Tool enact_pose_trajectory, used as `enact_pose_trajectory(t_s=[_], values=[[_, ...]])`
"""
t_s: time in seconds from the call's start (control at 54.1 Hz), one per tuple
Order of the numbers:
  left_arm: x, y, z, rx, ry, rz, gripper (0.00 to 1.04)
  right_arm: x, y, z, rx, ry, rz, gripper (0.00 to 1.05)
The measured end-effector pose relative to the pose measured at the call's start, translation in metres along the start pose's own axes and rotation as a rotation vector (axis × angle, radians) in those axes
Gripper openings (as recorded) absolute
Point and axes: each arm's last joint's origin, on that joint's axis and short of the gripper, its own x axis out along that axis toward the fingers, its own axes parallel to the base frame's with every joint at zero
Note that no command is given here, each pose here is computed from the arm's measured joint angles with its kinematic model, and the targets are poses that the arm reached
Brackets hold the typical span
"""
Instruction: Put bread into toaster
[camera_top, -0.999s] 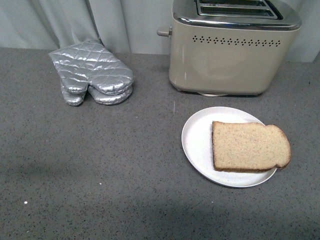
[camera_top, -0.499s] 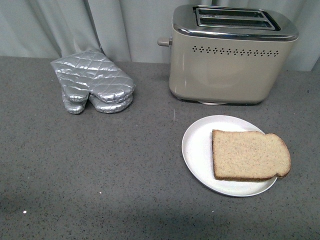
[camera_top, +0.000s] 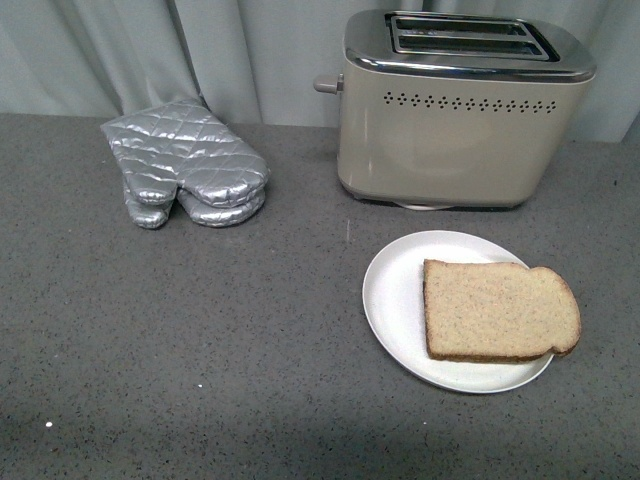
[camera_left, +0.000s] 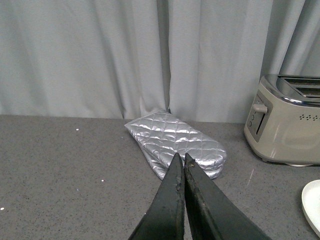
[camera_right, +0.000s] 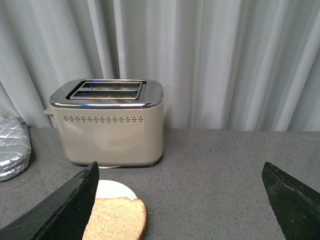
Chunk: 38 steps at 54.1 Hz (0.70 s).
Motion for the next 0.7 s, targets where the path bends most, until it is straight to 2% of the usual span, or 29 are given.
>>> enact_pose_trajectory(t_s=[0.703], values=[[-0.018,0.000,0.001,0.000,-0.005,0.000,0.04,0.000,0.000,0.000,0.000,0.000,0.000,0.95]])
